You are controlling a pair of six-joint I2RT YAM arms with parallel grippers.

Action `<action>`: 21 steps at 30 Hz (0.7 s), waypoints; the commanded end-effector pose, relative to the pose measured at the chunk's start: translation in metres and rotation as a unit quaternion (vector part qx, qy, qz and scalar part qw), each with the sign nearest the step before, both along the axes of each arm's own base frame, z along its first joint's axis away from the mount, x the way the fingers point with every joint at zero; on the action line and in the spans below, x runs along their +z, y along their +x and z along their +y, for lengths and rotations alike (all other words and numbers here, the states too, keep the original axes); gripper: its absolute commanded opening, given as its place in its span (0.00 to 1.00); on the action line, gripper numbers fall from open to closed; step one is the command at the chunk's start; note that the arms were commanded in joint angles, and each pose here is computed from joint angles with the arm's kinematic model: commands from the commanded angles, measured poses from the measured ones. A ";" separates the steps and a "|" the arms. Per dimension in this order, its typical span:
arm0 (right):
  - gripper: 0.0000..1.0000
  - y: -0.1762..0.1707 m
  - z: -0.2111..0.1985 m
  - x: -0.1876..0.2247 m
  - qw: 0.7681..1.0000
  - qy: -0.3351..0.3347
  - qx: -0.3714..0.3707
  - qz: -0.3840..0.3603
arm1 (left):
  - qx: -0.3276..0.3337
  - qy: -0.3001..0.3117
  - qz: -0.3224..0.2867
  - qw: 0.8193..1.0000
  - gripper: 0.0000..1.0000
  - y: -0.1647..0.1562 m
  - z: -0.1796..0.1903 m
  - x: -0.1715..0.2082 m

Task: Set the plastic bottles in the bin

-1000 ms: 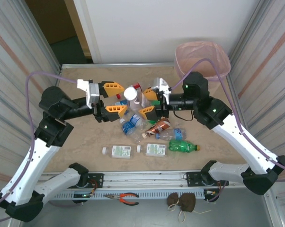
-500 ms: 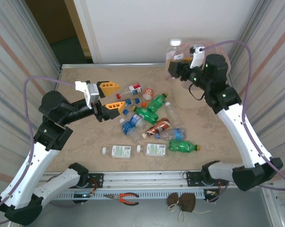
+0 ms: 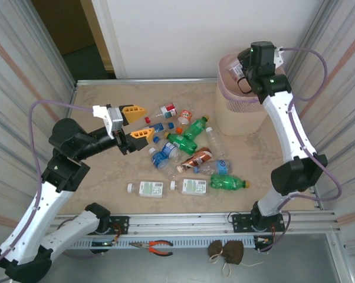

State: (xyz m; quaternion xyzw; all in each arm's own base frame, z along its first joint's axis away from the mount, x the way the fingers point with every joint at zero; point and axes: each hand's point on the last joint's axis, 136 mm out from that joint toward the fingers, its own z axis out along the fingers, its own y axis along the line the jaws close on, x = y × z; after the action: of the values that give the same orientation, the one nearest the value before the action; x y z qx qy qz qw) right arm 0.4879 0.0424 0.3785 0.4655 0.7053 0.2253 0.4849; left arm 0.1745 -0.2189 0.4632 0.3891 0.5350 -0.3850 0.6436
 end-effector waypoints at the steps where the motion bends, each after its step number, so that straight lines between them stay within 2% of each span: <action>1: 0.43 0.000 -0.023 -0.032 0.989 0.089 -0.106 0.049 | 0.010 -0.005 -0.001 1.000 0.63 -0.002 0.004 -0.001; 11: 0.45 0.038 -0.016 -0.103 0.961 0.180 -0.161 0.137 | 0.020 -0.003 0.010 1.000 0.63 0.002 0.005 -0.011; 21: 0.46 0.065 -0.005 -0.165 0.939 0.218 -0.186 0.190 | 0.028 0.005 0.014 0.999 0.63 0.011 0.003 -0.018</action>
State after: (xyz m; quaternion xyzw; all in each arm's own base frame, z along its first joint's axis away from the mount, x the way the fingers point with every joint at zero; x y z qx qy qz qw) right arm 0.5533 0.0397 0.2254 0.6911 0.6373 0.1926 0.2814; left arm 0.1819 -0.2165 0.4469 0.3758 0.5542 -0.3748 0.6412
